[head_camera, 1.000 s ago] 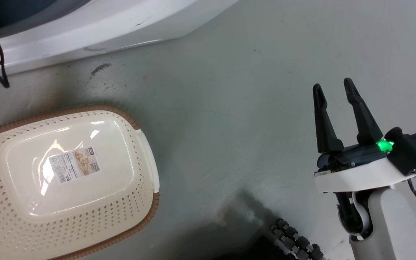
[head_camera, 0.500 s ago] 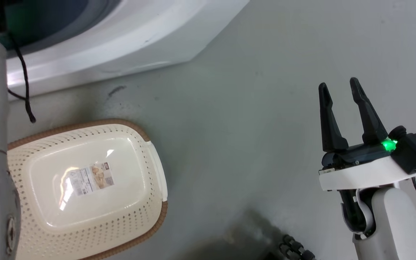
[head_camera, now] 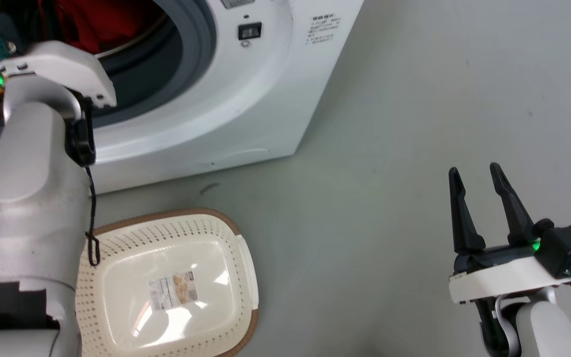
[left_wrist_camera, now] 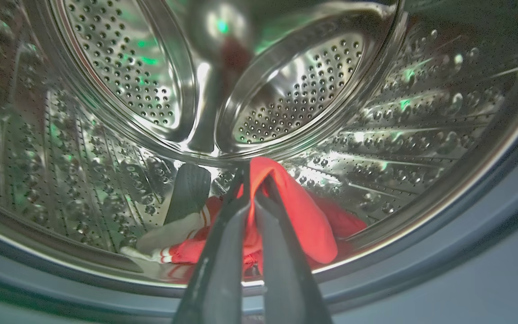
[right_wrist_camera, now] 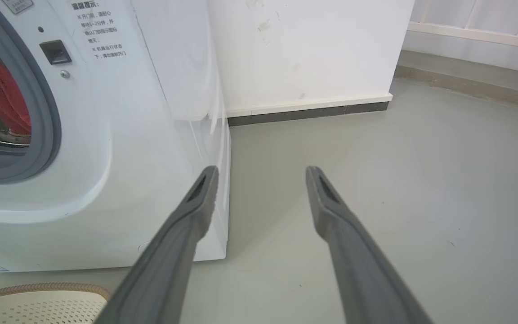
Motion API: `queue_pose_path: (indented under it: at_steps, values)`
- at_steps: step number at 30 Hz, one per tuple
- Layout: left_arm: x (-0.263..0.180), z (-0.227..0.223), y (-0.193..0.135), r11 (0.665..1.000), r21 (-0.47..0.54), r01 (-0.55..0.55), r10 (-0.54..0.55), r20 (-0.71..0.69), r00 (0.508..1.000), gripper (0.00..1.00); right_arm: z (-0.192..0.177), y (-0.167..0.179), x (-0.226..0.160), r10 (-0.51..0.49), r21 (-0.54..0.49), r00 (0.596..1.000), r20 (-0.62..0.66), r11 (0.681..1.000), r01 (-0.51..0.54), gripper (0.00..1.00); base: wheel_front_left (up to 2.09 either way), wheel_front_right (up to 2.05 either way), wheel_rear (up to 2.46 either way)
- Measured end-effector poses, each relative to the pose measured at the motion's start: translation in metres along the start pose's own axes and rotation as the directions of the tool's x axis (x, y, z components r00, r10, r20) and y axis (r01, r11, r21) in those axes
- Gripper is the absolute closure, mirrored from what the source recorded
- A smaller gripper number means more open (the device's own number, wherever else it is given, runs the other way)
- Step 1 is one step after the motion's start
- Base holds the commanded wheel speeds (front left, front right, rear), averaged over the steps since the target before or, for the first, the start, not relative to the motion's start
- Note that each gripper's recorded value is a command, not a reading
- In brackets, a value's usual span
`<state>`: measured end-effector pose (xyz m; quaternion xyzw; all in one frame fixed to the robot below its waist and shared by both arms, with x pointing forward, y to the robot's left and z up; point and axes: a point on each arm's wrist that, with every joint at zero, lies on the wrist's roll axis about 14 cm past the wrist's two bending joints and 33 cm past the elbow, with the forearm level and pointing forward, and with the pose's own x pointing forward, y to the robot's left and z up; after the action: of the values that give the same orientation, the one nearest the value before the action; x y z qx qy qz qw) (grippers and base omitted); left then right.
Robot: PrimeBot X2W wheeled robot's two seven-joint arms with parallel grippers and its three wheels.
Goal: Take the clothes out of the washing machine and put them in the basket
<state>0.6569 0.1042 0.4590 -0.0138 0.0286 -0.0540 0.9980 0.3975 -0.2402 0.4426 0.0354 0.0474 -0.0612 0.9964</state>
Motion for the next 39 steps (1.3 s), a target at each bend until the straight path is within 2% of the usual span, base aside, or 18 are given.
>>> queue_pose_path:
  at_steps: [6,15,27,35,37,39]
  values:
    - [-0.038,0.055,0.009,1.0,-0.006,0.008,-0.008,0.127,0.992,1.0,0.019,0.007,-0.015,0.021,0.005,0.998,0.053,1.0,-0.021,0.0,0.0,0.0,0.0]
    - [-0.101,0.105,0.014,0.999,-0.029,0.032,-0.024,0.254,0.967,1.0,0.038,0.019,-0.035,0.059,0.009,0.992,0.114,0.998,-0.06,0.0,0.0,0.0,0.0]
    - [-0.181,0.185,0.006,0.997,-0.026,0.067,-0.045,0.496,0.867,1.0,0.062,0.036,-0.05,0.117,0.009,0.978,0.172,0.993,-0.12,0.0,0.0,0.0,0.0]
    - [-0.24,0.213,0.001,0.997,-0.01,0.076,-0.054,0.607,0.793,1.0,0.069,0.05,-0.056,0.159,0.004,0.97,0.186,0.987,-0.163,0.0,0.0,0.0,0.0]
    - [-0.25,0.209,0.0,0.997,-0.012,0.072,-0.051,0.604,0.795,1.0,0.071,0.054,-0.056,0.172,0.0,0.967,0.189,0.985,-0.175,0.0,0.0,0.0,0.0]
    - [-0.257,0.194,0.001,0.998,-0.022,0.064,-0.04,0.569,0.821,1.0,0.069,0.056,-0.056,0.179,0.0,0.967,0.182,0.983,-0.182,0.0,0.0,0.0,0.0]
